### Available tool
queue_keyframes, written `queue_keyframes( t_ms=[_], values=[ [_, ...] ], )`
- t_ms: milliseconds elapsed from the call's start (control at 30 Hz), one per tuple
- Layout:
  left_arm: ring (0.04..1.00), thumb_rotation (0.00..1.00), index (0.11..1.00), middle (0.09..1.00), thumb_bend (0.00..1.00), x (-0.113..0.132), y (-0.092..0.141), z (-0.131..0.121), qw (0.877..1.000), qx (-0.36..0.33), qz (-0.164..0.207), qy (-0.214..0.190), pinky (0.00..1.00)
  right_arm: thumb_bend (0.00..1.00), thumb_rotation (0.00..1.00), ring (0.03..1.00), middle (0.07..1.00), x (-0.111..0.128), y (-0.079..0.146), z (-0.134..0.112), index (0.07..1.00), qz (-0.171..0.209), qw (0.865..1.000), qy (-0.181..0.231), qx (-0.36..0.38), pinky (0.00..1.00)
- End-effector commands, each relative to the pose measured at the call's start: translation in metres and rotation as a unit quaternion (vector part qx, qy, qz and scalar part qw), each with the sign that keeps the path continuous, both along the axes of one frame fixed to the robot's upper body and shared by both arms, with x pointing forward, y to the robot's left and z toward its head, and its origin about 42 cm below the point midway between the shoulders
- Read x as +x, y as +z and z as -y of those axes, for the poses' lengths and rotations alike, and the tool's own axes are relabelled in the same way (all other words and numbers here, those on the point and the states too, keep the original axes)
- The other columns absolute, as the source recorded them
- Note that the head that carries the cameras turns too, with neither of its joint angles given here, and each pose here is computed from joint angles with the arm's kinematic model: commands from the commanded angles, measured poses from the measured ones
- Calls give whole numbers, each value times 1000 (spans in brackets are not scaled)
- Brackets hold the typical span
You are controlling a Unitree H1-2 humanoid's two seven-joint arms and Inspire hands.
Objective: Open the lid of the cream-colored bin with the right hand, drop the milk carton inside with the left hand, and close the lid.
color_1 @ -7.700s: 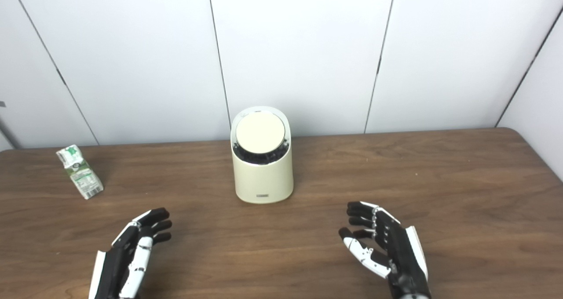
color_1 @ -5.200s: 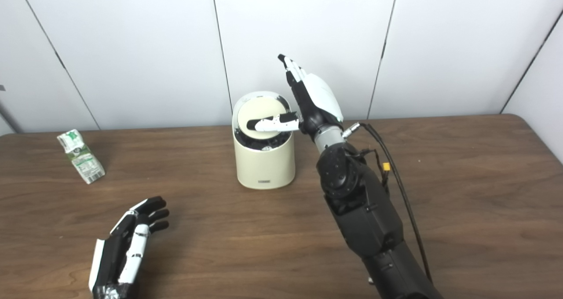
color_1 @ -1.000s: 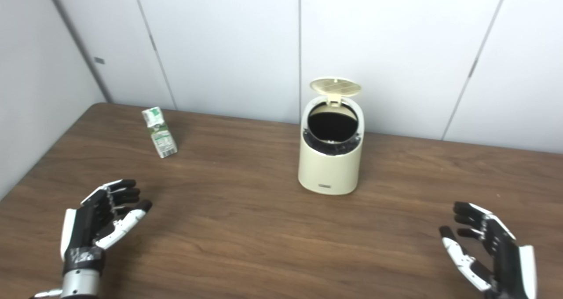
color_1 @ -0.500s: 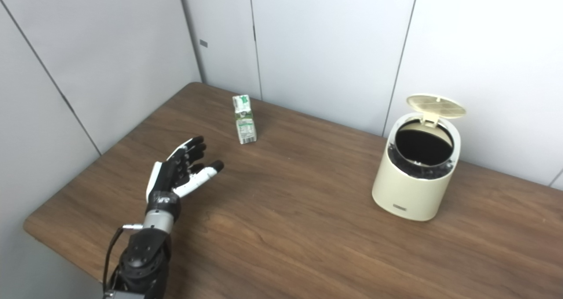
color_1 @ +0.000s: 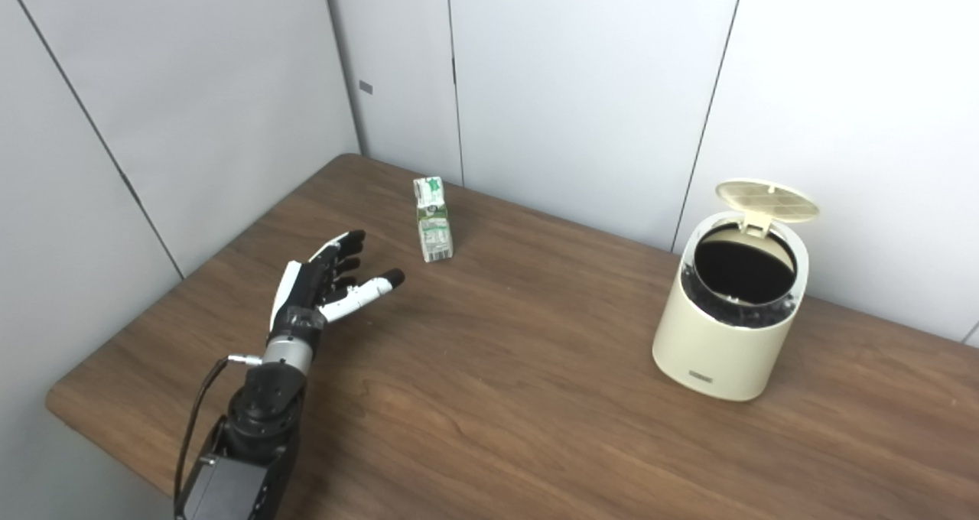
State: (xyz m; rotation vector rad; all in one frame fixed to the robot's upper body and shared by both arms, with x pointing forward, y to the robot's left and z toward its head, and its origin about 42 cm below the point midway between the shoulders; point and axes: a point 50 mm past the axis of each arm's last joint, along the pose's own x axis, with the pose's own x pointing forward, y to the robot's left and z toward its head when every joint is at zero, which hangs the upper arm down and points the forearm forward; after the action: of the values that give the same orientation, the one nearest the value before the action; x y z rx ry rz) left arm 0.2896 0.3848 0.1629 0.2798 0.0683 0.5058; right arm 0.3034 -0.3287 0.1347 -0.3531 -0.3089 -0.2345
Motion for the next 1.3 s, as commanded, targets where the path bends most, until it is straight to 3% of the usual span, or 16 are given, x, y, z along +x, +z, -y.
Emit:
queue_keyframes(
  t_ms=[0,167,200,233,333,533,633,800,1167,1267],
  values=[
    [894,344,920,907,1000,17,23,-4,999,21,24,-13,843,315,506,586,622,1,-1,2,584,12,1000,-1,-4,450],
    [922,319,952,930,1000,33,27,-8,999,25,5,-35,870,298,464,570,609,3,-2,-1,572,13,1000,0,2,427],
    [937,329,966,945,1000,36,28,-10,999,25,0,-39,882,389,317,561,601,3,-3,-3,532,11,1000,0,4,416],
    [954,336,977,961,1000,40,29,-12,999,24,-4,-42,898,436,242,555,596,3,-3,-5,512,11,1000,0,4,409],
    [995,347,998,996,1000,49,36,-15,998,23,-12,-53,944,480,168,544,588,2,-3,-11,492,7,1000,2,4,392],
    [1000,341,1000,1000,1000,69,52,-19,997,28,-30,-67,927,483,159,532,581,-1,0,-18,490,1,1000,0,0,374],
    [1000,349,1000,1000,1000,76,57,-20,996,35,-40,-73,972,484,160,524,574,-1,-1,-19,489,-1,1000,1,6,368],
    [1000,295,1000,1000,1000,88,67,-22,997,12,-26,-76,999,485,163,526,577,0,-3,-20,489,-2,1000,-1,3,370],
    [1000,333,1000,1000,1000,110,76,-29,996,46,-46,-66,1000,485,164,501,562,-1,-1,-20,487,-9,1000,-1,-2,335],
    [977,358,1000,999,1000,114,78,-28,994,68,-57,-64,930,485,164,506,565,-1,-3,-19,487,-3,1000,6,-2,337]
  ],
)
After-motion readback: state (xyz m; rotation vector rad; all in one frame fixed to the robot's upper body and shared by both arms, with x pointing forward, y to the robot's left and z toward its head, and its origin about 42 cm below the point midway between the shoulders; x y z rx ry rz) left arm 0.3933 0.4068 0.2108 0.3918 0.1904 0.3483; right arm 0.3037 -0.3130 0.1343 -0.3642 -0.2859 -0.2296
